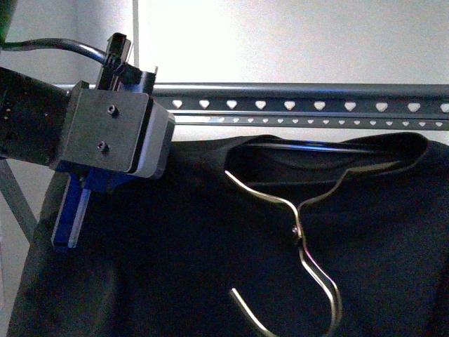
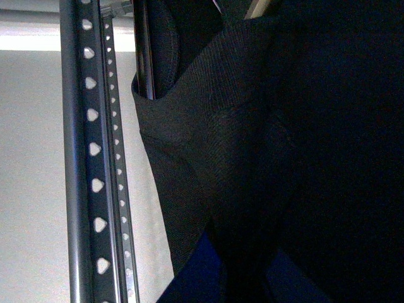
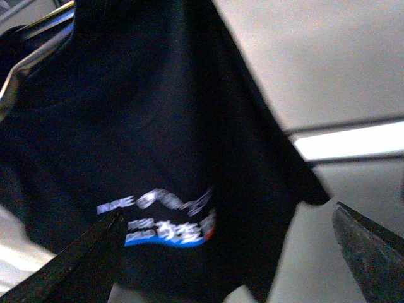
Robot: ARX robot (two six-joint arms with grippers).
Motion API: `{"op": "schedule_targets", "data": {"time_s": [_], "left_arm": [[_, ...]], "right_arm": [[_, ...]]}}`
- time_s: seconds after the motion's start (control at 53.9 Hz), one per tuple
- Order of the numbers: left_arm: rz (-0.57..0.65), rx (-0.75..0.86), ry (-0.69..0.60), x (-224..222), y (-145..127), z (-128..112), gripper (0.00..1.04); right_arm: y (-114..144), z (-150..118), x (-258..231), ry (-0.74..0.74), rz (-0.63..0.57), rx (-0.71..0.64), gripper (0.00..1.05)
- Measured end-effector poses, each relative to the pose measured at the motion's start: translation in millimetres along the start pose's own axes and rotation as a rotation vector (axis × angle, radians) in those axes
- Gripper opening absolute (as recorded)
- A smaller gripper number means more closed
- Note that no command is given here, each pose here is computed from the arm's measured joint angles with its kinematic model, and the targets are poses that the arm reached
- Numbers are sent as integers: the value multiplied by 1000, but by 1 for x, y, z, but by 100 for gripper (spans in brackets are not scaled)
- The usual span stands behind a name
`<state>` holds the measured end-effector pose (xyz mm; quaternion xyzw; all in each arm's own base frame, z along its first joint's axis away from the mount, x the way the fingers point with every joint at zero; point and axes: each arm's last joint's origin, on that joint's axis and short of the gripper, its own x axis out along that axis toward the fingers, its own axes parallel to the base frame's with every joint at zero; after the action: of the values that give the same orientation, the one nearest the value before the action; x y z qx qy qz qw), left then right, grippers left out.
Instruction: Hang clothes on hanger
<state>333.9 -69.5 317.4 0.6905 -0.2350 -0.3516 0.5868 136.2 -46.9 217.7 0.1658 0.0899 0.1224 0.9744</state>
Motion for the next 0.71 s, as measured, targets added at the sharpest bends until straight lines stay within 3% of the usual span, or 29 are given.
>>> {"op": "schedule_targets", "data": {"time_s": [0.056, 0.148, 0.223, 0.278, 0.353, 0.52, 0.705], "left_arm": [[-1, -1, 10, -1, 0, -2, 5], [-2, -1, 13, -2, -1, -2, 5], [-1, 0, 5, -1, 0, -1, 5], [-1, 0, 3, 0, 0, 0, 5], [-1, 1, 4, 0, 0, 0, 5], [-1, 0, 4, 0, 0, -1, 5], [-1, 0, 6, -1, 0, -1, 5]], "right_arm": [[-2, 21, 8, -37, -9, -172, 97], [-1, 58, 26, -150, -18, -684, 97], [4, 78, 39, -209, 77, -1120, 97], [8, 85, 47, -220, 204, -1360, 97], [10, 89, 56, -204, 299, -1523, 97], [10, 99, 75, -171, 341, -1824, 97], [18, 108, 95, -168, 365, -1959, 97]]}}
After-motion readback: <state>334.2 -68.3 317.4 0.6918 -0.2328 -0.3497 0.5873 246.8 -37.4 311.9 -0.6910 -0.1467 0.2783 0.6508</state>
